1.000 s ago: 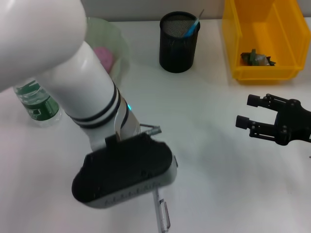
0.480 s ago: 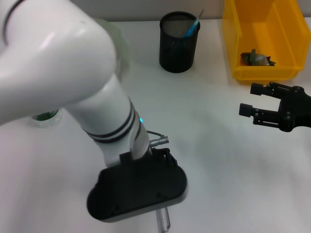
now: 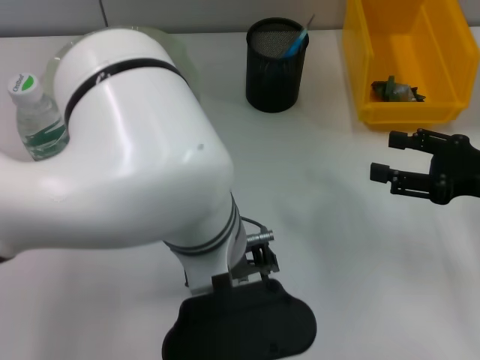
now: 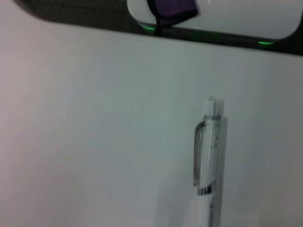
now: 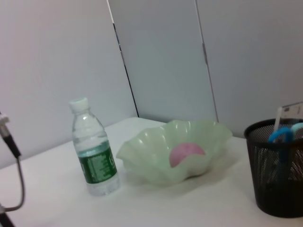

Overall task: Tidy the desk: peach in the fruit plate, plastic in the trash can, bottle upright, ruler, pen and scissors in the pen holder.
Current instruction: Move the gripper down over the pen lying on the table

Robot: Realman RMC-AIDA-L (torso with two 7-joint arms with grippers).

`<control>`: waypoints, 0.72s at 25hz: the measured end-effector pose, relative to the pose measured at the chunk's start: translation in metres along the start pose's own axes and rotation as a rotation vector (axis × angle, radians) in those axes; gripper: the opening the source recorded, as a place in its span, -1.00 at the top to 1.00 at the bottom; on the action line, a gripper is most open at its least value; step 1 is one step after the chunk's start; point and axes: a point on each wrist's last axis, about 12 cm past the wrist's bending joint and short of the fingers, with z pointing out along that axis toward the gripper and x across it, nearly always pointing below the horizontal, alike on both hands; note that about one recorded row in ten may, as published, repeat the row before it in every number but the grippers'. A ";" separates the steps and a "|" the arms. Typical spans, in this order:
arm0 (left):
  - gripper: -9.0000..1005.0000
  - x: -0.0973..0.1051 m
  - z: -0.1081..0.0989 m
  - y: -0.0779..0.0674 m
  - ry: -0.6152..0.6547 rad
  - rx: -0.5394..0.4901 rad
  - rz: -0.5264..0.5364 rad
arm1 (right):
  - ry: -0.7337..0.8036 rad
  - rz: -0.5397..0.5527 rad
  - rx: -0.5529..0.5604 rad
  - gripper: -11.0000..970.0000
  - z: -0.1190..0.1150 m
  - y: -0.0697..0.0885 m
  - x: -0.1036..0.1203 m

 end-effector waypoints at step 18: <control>-0.49 -0.001 0.006 0.010 0.021 -0.002 0.045 | 0.022 -0.019 -0.012 -0.60 0.008 -0.001 -0.003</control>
